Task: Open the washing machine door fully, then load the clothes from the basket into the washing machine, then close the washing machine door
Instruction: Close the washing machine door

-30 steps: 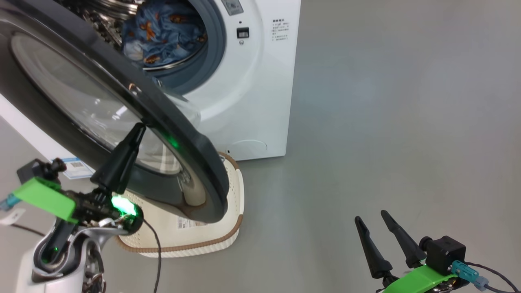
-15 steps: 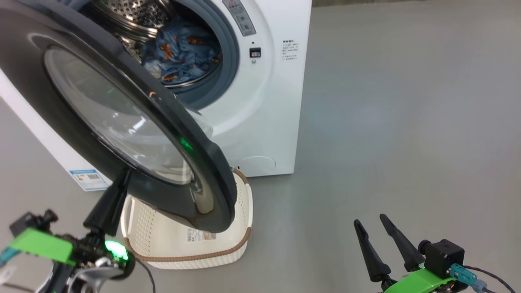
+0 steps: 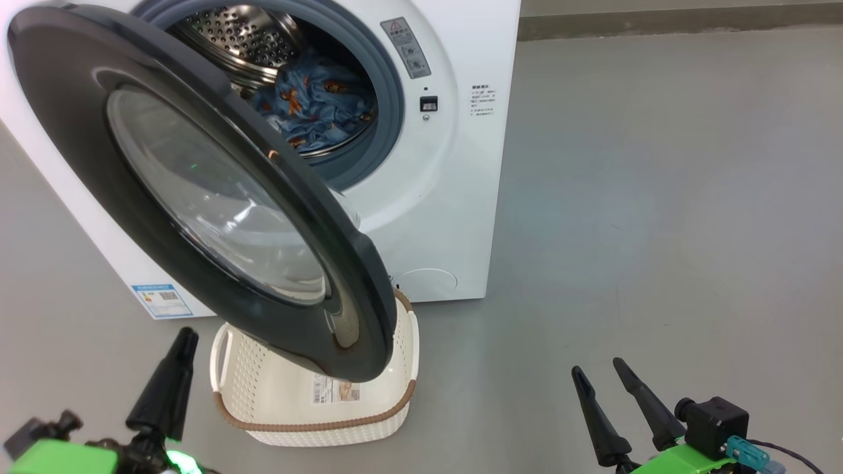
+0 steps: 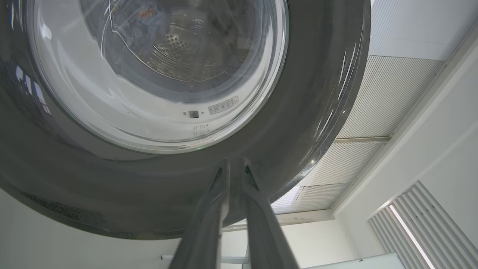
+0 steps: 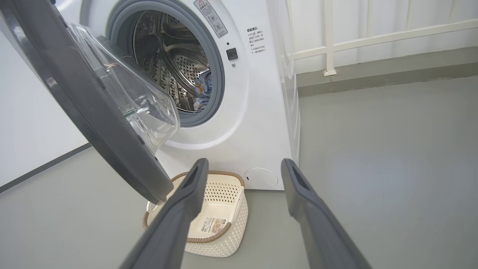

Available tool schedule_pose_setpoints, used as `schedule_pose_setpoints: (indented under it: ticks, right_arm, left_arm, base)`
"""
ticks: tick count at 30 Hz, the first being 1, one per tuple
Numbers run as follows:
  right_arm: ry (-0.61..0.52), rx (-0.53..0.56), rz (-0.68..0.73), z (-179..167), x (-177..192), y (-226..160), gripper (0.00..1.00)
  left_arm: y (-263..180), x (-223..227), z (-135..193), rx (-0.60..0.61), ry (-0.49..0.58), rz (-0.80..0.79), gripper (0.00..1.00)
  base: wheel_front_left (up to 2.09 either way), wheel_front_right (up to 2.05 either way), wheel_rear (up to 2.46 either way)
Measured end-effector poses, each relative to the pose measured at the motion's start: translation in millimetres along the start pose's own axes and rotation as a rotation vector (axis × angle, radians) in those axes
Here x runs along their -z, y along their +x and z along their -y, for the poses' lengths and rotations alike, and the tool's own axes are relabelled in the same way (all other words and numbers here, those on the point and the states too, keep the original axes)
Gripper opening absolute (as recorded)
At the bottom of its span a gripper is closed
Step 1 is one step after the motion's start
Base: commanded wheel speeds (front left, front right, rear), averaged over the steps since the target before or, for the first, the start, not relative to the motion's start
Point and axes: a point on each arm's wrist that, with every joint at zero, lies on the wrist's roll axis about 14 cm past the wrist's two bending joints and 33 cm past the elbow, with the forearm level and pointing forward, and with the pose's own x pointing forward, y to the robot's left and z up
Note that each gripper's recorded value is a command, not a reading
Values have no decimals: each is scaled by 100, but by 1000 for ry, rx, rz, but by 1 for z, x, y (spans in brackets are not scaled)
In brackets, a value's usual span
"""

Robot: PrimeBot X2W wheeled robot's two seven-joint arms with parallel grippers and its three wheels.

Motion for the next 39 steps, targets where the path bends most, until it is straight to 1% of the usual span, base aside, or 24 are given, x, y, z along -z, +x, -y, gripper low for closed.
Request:
schedule_pose_setpoints:
  ticks: [1, 2, 3, 9, 10, 14, 19, 24, 26, 28, 32, 33, 34, 35, 39]
  right_arm:
    - [0, -1, 0, 0, 0, 0, 100]
    - [0, -2, 2, -1, 0, 0, 100]
    - [1, -2, 3, -1, -1, 0, 100]
    - [6, -4, 7, -2, -1, -1, 100]
    - [6, -5, 7, -2, -1, 0, 100]
    - [7, -7, 5, -3, -1, 0, 100]
    - [8, -9, 2, -4, 0, 1, 100]
    - [8, -11, 7, -4, 0, 1, 100]
    - [8, -10, 9, -4, 0, 1, 100]
    - [8, -9, 11, -4, -1, 0, 100]
    - [8, -8, 11, -3, -1, 0, 100]
    - [8, -7, 10, -3, -1, 0, 100]
    - [9, -6, 9, -3, 0, 1, 100]
    - [9, -6, 8, -3, 0, 1, 100]
    - [9, -4, 7, -2, 0, 0, 100]
  left_arm:
    - [-2, -1, -1, -4, -1, 14, 48]
    - [-4, -3, -2, -6, 0, 32, 91]
    - [-6, -6, -2, -7, 2, 51, 100]
    - [-15, -18, -1, -16, 41, 140, 100]
    - [-18, -23, 1, -19, 72, 180, 100]
    - [-22, -30, 5, -42, 202, 238, 100]
    - [-19, -31, 7, -75, 410, 270, 100]
    - [-20, -32, 9, -81, 622, 310, 100]
    - [-23, -36, 6, -91, 735, 327, 100]
    - [-26, -37, -1, -115, 885, 296, 100]
    - [-31, -35, -17, -159, 1108, 218, 100]
    - [-31, -34, -20, -166, 1198, 187, 100]
    - [-31, -36, -19, -170, 1267, 181, 100]
    - [-31, -41, -14, -171, 1296, 210, 100]
    - [-28, -38, -8, -169, 1446, 230, 100]
  base:
    - [0, 0, 0]
    - [0, 0, 0]
    - [0, 0, 0]
    - [0, 0, 0]
    - [0, 0, 0]
    - [0, 0, 0]
    - [0, 0, 0]
    - [0, 0, 0]
    - [0, 0, 0]
    - [0, 0, 0]
    - [0, 0, 0]
    - [0, 0, 0]
    - [0, 0, 0]
    - [0, 0, 0]
    - [0, 0, 0]
